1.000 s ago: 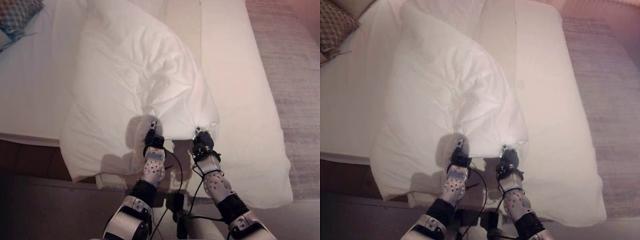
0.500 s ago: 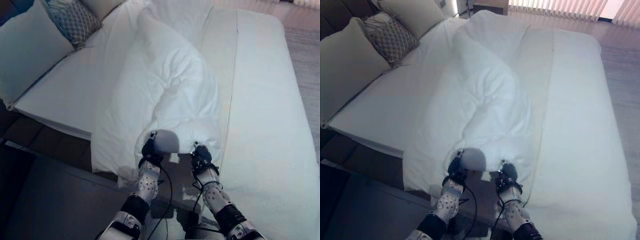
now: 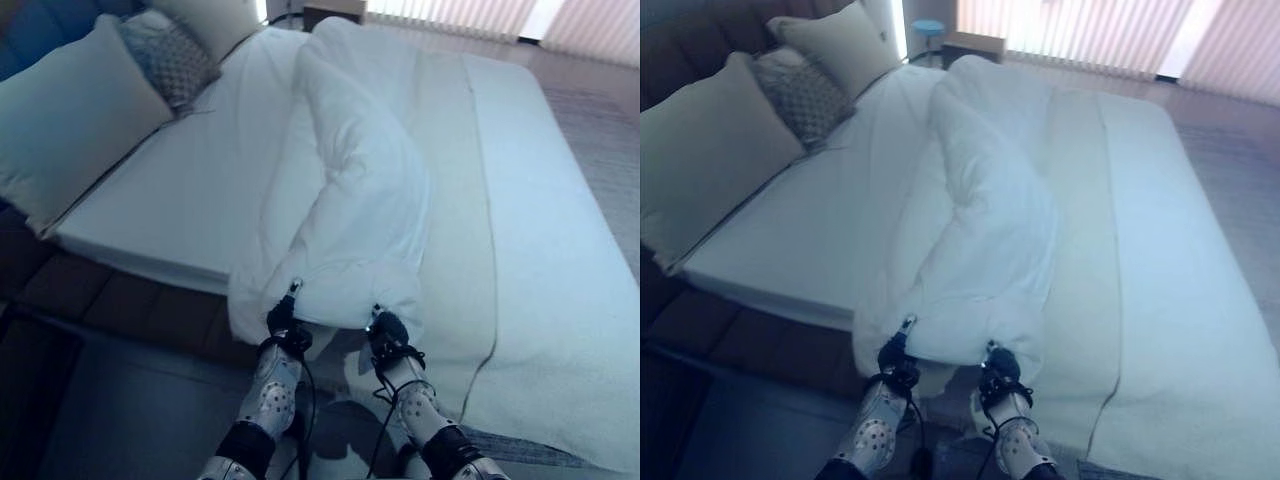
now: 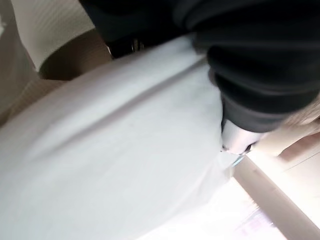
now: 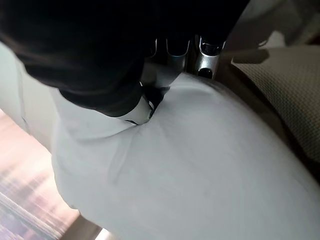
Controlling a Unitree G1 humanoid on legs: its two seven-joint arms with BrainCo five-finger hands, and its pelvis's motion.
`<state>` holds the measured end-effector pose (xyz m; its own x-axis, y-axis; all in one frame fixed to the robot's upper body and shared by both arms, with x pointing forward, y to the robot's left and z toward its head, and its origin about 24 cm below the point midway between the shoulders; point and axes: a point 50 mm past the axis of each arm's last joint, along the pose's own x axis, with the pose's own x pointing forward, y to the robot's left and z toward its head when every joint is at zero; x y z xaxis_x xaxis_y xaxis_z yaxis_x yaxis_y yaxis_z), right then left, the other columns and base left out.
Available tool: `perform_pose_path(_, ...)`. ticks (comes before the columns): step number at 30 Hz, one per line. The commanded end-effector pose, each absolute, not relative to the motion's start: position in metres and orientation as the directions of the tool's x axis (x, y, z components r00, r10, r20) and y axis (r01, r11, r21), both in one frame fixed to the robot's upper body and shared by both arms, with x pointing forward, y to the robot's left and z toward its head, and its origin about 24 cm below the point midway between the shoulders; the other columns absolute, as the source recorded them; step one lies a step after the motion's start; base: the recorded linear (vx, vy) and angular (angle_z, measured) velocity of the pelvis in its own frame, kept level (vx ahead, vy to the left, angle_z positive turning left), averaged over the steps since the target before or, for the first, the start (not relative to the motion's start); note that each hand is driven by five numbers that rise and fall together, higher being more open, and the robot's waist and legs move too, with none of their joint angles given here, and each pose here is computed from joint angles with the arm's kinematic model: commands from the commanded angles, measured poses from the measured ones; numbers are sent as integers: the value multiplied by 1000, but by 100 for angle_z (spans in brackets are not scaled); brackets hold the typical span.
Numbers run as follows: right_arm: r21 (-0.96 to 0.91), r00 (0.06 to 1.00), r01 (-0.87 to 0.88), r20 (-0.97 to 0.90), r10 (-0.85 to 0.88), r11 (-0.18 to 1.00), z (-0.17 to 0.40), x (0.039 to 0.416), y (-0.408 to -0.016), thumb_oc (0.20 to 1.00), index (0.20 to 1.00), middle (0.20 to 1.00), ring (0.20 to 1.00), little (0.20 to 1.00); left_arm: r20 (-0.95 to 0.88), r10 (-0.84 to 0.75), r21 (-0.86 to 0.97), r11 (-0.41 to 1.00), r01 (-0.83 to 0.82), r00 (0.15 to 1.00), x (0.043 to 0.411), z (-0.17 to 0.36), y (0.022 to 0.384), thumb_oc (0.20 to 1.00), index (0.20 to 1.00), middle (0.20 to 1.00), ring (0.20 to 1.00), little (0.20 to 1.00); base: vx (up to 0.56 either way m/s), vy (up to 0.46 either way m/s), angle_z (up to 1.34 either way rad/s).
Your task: Make the bed
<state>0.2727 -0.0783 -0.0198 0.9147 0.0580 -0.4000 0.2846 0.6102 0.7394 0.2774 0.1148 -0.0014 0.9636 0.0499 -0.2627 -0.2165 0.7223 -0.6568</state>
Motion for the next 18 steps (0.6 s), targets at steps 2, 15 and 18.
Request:
perform_pose_path(2, 640, 920, 376, -346, -185, 670, -20, 274, -149, 200, 200, 200, 200, 200, 4, 226, -528, 828, -190, 974, 288, 47, 176, 200, 200, 200, 200, 200, -94, 181, 9)
perform_pose_path(15, 600, 912, 394, -348, -216, 696, -21, 274, -163, 200, 200, 200, 200, 200, 8, 233, -554, 811, -190, 972, 286, 48, 172, 200, 200, 200, 200, 200, -98, 204, 14)
perform_pose_path(18, 590, 913, 392, -344, -219, 706, -19, 275, -166, 200, 200, 200, 200, 200, 10, 247, -550, 811, -201, 969, 286, 49, 173, 200, 200, 200, 200, 200, 145, 418, 22)
